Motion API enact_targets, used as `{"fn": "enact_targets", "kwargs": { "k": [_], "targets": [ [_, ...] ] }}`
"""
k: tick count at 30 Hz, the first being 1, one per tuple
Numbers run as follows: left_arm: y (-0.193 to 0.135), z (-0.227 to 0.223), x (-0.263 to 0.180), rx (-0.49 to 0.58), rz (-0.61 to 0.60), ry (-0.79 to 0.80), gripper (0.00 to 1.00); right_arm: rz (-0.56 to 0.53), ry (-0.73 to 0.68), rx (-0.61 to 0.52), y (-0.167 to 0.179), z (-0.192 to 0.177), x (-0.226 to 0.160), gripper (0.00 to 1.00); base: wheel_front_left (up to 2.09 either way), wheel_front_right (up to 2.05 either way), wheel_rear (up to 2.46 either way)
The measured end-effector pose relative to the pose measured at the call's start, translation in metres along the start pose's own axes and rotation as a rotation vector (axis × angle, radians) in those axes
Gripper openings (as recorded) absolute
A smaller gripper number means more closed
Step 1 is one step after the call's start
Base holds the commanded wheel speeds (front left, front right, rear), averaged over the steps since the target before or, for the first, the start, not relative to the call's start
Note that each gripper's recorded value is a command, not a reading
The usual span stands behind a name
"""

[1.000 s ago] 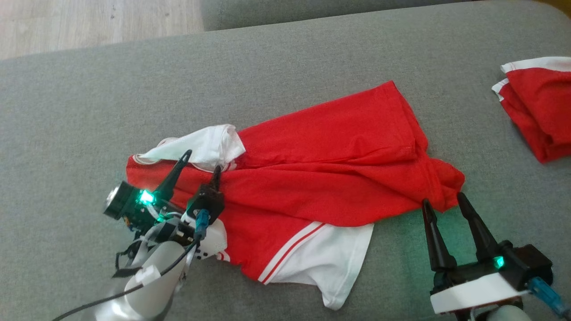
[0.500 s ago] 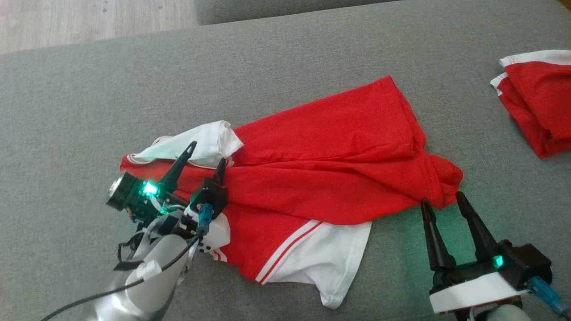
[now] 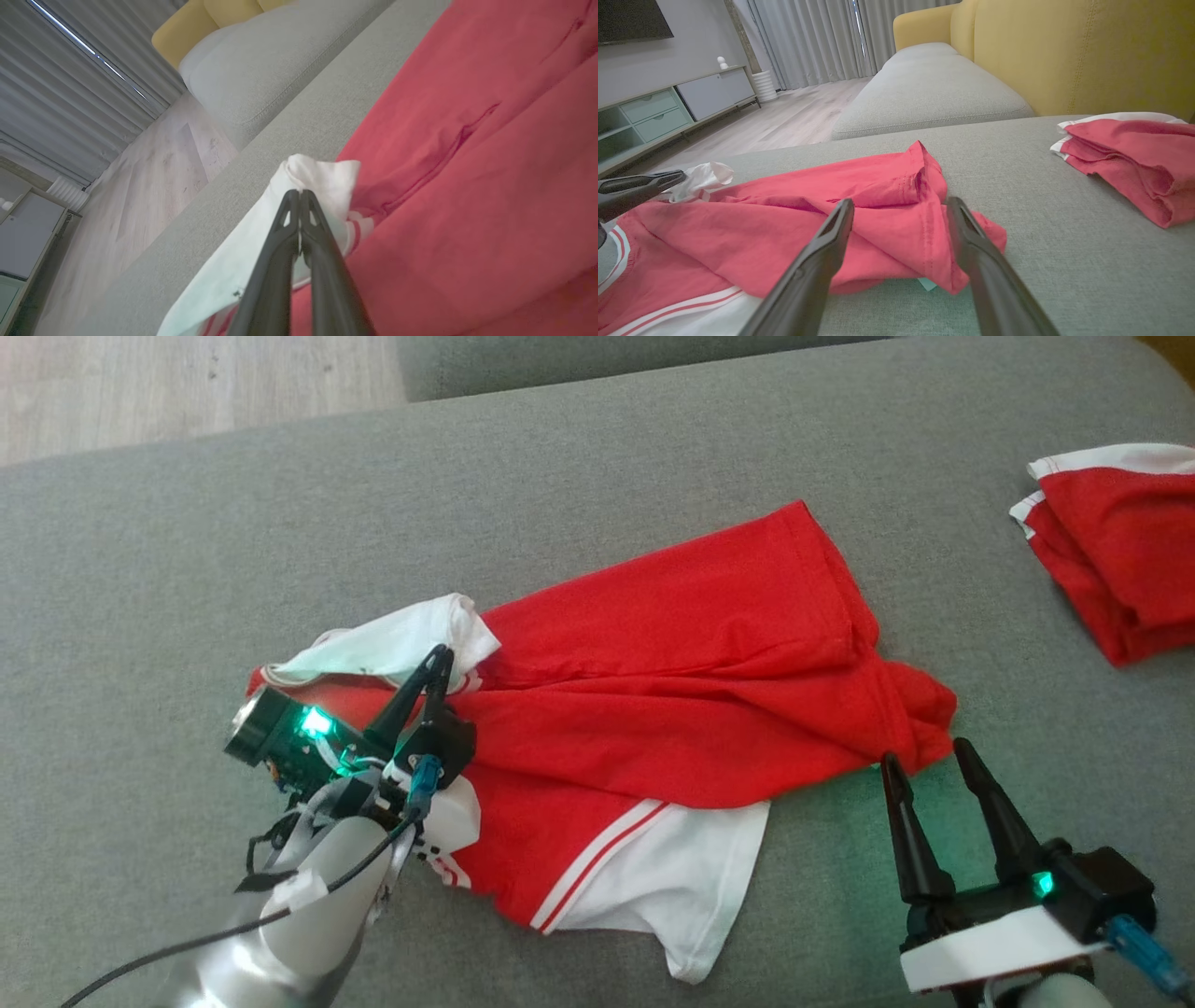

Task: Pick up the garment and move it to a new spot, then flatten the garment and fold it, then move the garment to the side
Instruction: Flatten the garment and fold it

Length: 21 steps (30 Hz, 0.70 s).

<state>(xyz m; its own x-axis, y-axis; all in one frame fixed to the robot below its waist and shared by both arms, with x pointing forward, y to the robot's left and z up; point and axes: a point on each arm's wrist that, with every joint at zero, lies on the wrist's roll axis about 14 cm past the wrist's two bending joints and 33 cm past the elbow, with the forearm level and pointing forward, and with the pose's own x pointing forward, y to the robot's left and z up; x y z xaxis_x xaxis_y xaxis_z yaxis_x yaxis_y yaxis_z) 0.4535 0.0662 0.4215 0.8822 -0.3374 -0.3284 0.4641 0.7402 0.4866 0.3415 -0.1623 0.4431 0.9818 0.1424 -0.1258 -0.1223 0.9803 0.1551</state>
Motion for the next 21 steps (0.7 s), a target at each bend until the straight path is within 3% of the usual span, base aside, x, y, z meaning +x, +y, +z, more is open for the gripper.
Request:
{"fn": "enact_targets", "kwargs": {
  "k": [8, 13, 21],
  "targets": [
    [0.030, 0.036, -0.019, -0.019, 0.102, -0.175, 0.00, 0.016, -0.027, -0.004, 0.004, 0.008, 0.002, 1.00, 0.00, 0.00, 0.00],
    [0.070, 0.038, -0.049, -0.002, 0.206, -0.230, 0.00, 0.045, -0.041, 0.007, 0.015, 0.011, 0.006, 1.00, 0.00, 0.00, 0.00],
    [0.099, 0.044, -0.084, -0.014, 0.278, -0.282, 0.00, 0.063, 0.013, 0.015, 0.016, -0.004, 0.004, 1.00, 0.00, 0.00, 0.00]
  ]
}}
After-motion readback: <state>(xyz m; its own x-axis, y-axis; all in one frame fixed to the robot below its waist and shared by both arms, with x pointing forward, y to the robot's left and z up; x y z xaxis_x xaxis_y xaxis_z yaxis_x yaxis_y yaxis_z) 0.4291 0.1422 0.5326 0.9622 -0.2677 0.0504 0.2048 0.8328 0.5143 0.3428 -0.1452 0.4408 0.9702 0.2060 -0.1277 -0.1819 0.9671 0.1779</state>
